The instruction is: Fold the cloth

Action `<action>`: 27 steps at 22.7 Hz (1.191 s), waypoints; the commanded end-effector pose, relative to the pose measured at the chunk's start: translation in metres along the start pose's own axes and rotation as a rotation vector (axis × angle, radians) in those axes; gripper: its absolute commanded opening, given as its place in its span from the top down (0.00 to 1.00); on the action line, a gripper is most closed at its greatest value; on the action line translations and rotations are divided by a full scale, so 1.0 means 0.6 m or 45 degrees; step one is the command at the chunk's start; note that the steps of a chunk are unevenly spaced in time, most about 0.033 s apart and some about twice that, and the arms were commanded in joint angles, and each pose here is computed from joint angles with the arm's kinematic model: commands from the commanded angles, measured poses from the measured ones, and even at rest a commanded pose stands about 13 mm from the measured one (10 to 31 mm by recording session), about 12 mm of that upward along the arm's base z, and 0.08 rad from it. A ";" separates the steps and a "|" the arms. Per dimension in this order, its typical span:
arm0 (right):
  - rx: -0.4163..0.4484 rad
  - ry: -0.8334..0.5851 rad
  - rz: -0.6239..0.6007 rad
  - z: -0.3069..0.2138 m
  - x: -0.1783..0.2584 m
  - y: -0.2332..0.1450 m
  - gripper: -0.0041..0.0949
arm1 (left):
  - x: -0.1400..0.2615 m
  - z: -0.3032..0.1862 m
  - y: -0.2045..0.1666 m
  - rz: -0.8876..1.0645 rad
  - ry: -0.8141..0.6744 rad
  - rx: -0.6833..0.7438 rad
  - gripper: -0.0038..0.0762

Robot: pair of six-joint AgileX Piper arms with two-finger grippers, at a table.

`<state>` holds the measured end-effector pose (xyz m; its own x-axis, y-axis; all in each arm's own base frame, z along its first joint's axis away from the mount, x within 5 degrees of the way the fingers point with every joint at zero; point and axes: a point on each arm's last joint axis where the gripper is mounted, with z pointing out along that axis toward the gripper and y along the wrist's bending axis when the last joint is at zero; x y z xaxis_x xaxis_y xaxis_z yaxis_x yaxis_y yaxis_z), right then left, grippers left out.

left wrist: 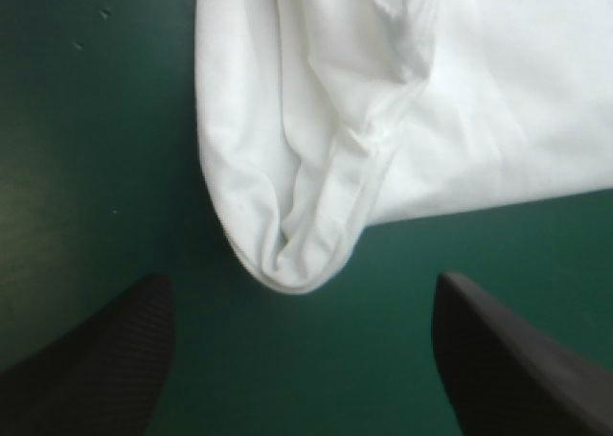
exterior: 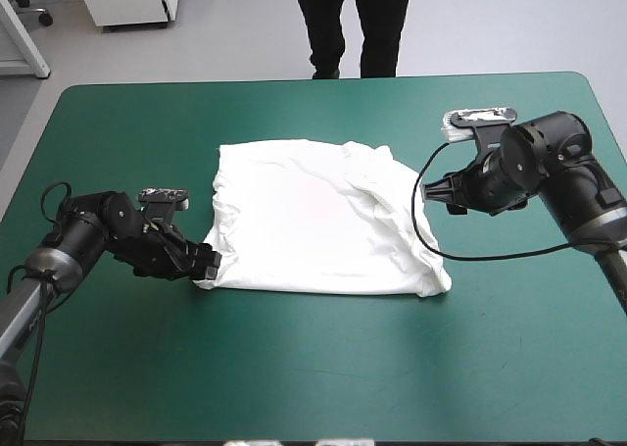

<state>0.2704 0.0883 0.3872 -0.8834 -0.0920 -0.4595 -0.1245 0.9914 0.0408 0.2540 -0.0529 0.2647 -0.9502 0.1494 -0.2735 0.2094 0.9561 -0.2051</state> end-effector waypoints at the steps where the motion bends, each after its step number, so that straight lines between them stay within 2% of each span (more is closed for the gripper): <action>1: 0.000 -0.083 0.011 -0.032 -0.002 -0.007 0.42 | -0.015 -0.006 -0.004 -0.027 -0.115 0.016 0.27; 4: 0.004 -0.089 0.010 -0.032 -0.003 -0.008 0.43 | -0.024 0.026 -0.005 -0.019 -0.058 0.007 0.28; 7: 0.005 -0.099 0.009 -0.032 -0.004 -0.008 0.47 | -0.029 0.089 -0.032 0.066 0.076 -0.008 0.35; 11: 0.008 -0.086 0.009 -0.032 -0.002 -0.008 0.47 | -0.031 0.136 -0.043 0.018 0.139 -0.067 0.37; 13: 0.004 -0.079 0.010 -0.032 -0.001 -0.008 0.47 | -0.031 0.143 -0.041 0.018 0.152 -0.072 0.47; 15: 0.004 -0.079 0.010 -0.032 -0.001 -0.008 0.47 | -0.032 0.143 -0.041 0.019 0.149 -0.072 0.70; 16: 0.002 -0.078 0.011 -0.032 -0.001 -0.008 0.47 | -0.032 0.143 -0.041 0.019 0.149 -0.072 0.89; 17: -0.007 -0.076 0.014 -0.032 -0.001 -0.007 0.47 | -0.032 0.143 -0.041 0.019 0.149 -0.072 0.96; 23: -0.079 -0.021 0.032 -0.019 0.008 0.003 0.47 | -0.032 0.143 -0.042 0.017 0.146 -0.065 0.96; 27: -0.074 0.080 0.047 0.022 0.031 0.003 0.46 | -0.032 0.143 -0.042 0.021 0.146 -0.065 0.96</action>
<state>0.2666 0.0936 0.3675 -0.9193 -0.0768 -0.3859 -0.1238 0.9874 0.0984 0.2824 -0.0949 0.2014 -0.9679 0.2158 -0.1286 0.2316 0.9648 -0.1245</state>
